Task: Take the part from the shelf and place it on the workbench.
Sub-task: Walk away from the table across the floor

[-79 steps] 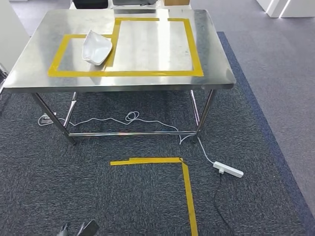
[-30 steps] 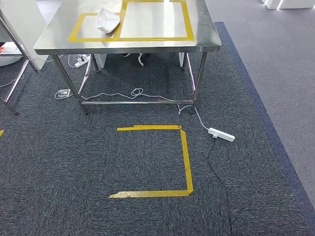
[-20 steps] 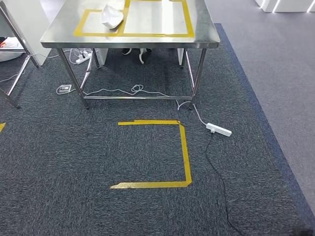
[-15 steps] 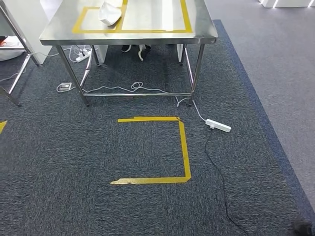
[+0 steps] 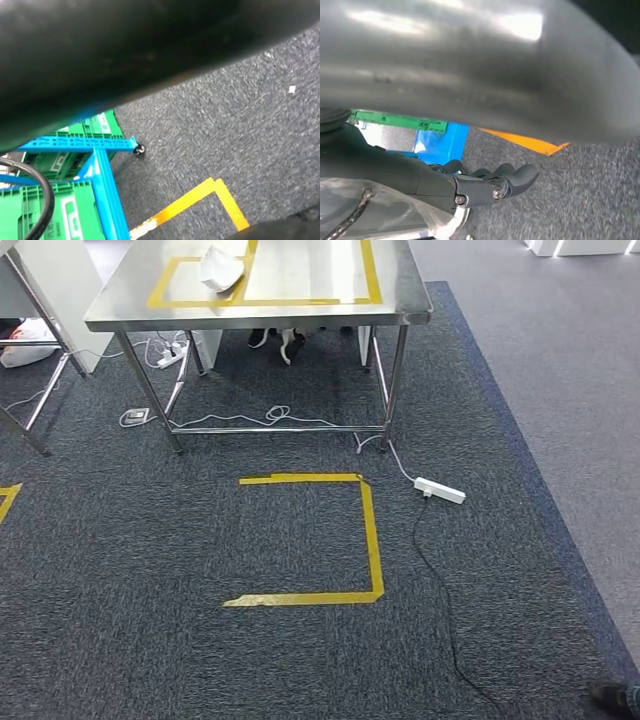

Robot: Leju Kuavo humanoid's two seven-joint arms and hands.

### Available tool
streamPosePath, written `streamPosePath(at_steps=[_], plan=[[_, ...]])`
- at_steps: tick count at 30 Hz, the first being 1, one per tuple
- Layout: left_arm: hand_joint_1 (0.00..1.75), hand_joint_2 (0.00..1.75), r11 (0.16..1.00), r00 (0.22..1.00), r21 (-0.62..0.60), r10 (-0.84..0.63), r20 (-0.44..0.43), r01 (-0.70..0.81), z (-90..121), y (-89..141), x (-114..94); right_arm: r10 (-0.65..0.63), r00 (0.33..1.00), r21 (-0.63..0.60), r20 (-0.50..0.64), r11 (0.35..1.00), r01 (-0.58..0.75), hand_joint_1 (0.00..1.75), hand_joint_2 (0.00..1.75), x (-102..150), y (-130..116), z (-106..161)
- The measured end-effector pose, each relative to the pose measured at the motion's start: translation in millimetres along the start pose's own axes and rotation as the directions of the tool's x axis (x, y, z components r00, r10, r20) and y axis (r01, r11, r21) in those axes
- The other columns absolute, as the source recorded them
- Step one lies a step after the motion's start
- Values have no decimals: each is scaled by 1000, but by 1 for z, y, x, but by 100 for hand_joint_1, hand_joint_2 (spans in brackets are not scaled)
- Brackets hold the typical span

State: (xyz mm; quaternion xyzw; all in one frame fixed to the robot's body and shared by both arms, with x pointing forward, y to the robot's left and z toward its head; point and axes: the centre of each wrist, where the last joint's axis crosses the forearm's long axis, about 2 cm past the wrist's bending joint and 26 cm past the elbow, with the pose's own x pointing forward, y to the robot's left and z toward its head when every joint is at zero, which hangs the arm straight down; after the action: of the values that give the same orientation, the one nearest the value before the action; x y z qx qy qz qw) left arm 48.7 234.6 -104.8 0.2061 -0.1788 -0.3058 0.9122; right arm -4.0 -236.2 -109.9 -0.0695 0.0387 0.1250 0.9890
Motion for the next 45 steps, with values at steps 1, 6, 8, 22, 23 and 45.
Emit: streamPosePath(at_steps=[1,6,8,22,23,45], plan=[[0,0,1000,1000,0,0,0,0,0,0,0,0,1000,0,2,1000,0,0,0,0,0,0],[0,0,1000,1000,-3,-1,-3,1,0,0,-1,1,1000,-3,3,1000,-1,0,0,1,0,0],[0,0,1000,1000,-5,-1,-3,1,0,0,0,3,1000,-4,4,1000,-3,0,0,1,-1,0],[0,0,1000,1000,-15,-5,-9,5,0,-1,1,43,999,-23,13,999,-43,0,0,2,-3,0],[0,0,1000,1000,-16,-5,-10,5,1,-1,1,45,999,-23,14,999,-45,0,0,2,-4,-1],[0,0,1000,1000,-16,1,-22,-2,1,-2,0,47,999,-42,4,998,-46,0,0,-1,-6,-1]])
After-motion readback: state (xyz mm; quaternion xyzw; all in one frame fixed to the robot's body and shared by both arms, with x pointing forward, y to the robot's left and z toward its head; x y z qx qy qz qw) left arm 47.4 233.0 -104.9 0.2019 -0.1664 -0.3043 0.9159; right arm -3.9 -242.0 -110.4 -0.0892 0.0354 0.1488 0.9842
